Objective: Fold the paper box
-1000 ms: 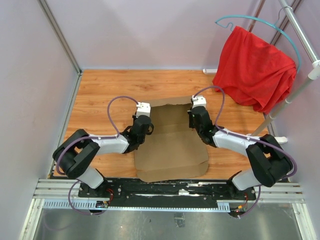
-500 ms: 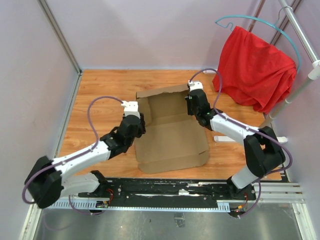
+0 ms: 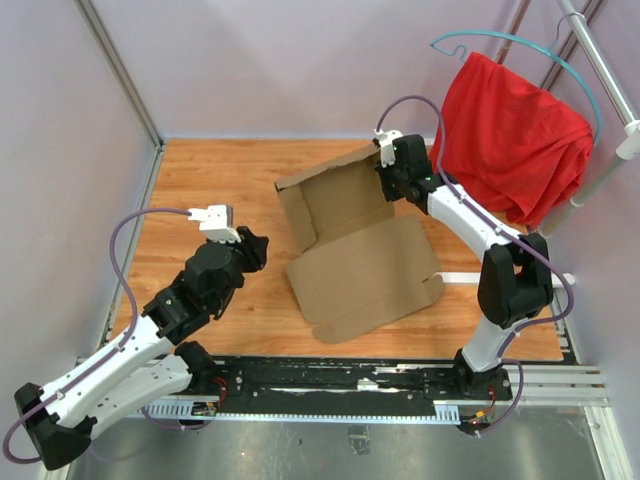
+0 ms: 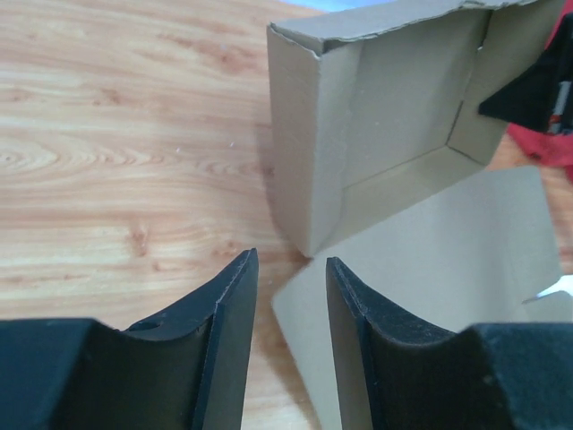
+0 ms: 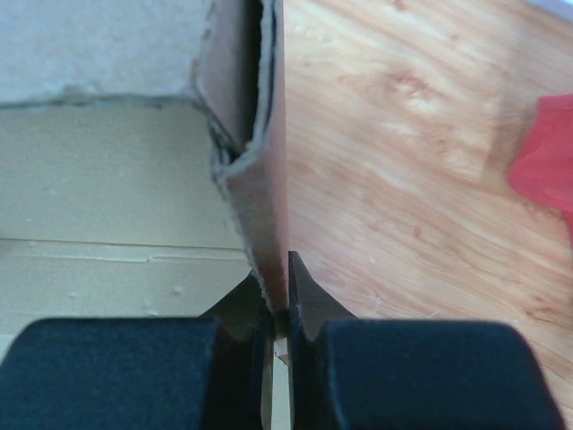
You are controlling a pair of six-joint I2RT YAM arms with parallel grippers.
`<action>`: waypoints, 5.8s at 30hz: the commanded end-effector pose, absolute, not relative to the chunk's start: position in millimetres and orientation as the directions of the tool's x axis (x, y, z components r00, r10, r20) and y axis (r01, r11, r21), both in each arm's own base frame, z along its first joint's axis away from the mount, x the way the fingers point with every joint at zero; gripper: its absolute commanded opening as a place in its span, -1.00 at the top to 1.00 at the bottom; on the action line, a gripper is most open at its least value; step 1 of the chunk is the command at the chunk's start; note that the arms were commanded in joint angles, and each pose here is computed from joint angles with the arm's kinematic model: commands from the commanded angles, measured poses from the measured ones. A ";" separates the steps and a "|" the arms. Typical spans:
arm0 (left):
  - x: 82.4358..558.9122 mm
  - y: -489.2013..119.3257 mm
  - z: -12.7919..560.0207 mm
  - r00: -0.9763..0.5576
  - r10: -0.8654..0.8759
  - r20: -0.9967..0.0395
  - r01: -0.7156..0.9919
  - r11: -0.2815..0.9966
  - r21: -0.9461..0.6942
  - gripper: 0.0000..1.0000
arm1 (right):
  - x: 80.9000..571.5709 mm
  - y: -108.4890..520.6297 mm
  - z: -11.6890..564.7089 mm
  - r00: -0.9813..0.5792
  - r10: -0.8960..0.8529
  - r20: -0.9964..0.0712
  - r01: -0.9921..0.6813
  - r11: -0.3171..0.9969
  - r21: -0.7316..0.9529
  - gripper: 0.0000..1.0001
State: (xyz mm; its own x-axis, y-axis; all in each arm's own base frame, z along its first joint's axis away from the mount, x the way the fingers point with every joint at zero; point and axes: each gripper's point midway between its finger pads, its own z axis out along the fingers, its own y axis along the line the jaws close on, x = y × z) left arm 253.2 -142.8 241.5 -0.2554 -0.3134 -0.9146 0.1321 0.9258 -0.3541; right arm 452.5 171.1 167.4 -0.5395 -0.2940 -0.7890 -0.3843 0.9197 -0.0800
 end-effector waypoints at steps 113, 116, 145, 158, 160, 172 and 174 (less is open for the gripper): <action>202.8 -65.7 268.1 -0.110 -0.346 -0.932 0.072 0.932 -0.355 0.15 | 335.3 361.7 71.2 -0.444 -0.748 -0.493 -0.869 0.494 0.032 -0.37; 202.2 -65.1 268.9 -0.106 -0.349 -0.931 0.073 0.931 -0.357 0.15 | 335.6 357.4 60.8 -0.435 -0.774 -0.460 -0.867 0.497 -0.017 -0.32; 197.8 -66.5 276.1 -0.084 -0.368 -0.926 0.115 0.919 -0.376 0.15 | 223.9 318.9 38.3 0.059 -0.920 -0.388 -0.997 -0.071 0.016 0.47; 197.0 -65.2 277.1 -0.077 -0.373 -0.925 0.115 0.918 -0.380 0.15 | 204.4 362.1 94.9 0.182 -0.774 -0.607 -0.983 -0.162 -0.088 -0.06; 196.9 -64.6 276.8 -0.077 -0.373 -0.925 0.113 0.918 -0.380 0.15 | 197.0 379.0 93.4 0.223 -0.757 -0.614 -0.974 -0.198 -0.110 -0.07; 196.4 -63.1 277.8 -0.072 -0.380 -0.922 0.109 0.916 -0.386 0.15 | 207.2 440.2 83.8 0.262 -0.737 -0.622 -0.964 -0.228 -0.136 -0.06; 196.2 -62.9 277.9 -0.070 -0.379 -0.923 0.110 0.916 -0.385 0.15 | 208.4 444.4 71.6 0.255 -0.753 -0.607 -0.966 -0.233 -0.117 -0.05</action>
State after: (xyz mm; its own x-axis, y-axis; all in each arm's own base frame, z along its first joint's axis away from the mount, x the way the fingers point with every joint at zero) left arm 197.2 -63.7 273.1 -0.0913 -0.3711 -0.9241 0.0986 0.9201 -0.3792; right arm 208.1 425.7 69.2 0.2323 -0.7715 -0.5923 -0.9720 -0.2068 -0.1119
